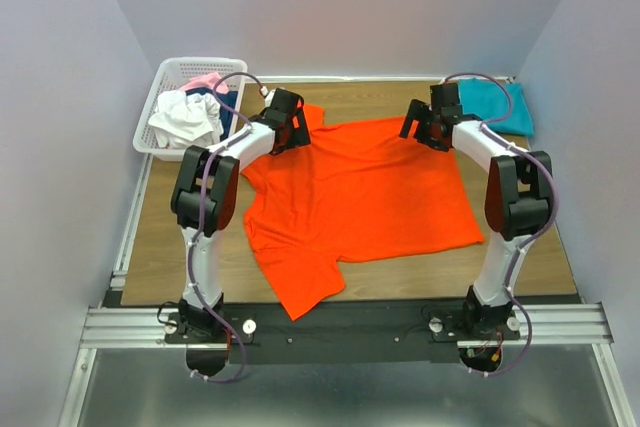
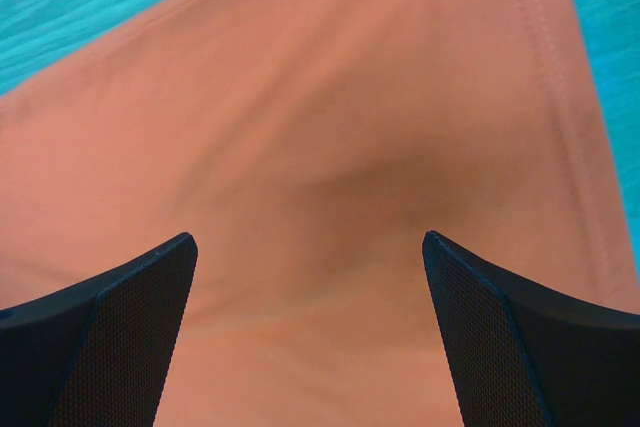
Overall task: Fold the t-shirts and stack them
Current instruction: Flatten the tshirt out
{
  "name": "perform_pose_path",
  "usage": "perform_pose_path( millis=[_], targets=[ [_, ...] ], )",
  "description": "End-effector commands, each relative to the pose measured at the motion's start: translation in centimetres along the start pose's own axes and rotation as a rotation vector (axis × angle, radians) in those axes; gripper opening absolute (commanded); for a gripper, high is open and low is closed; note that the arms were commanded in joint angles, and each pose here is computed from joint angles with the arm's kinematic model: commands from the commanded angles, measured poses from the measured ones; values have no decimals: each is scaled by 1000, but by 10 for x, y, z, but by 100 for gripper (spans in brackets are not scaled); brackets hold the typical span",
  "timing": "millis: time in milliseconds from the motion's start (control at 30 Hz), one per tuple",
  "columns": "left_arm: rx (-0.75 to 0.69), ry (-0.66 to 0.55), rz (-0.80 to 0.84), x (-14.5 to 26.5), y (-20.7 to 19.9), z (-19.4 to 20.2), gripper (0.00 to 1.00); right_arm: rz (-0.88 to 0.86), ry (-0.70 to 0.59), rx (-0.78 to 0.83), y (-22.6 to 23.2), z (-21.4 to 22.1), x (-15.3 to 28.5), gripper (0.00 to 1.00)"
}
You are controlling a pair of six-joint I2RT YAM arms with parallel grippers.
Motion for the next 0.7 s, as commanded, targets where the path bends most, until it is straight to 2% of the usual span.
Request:
perform_pose_path(
  millis=[0,267,500,667],
  targets=[
    [-42,45,-35,-17,3,-2,98,3,36,28,-10,-3,-16,100],
    [-76,89,-42,-58,-6,-10,98,58,131,-54,-39,25,-49,100],
    [-69,90,-50,-83,-6,-32,98,18,152,-73,-36,24,-66,100],
    [-84,68,-5,-92,-14,-49,98,82,144,-107,-45,27,-64,100]
  ],
)
Point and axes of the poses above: each gripper's point midway between its finger pads, its own x axis back along the fingers, its own y axis along the line the jaws close on, z = x × y, the point moved 5 cm from there along x, back along the fingers, and after that the axes turned 10 degrees about x, right-handed, at the moved point
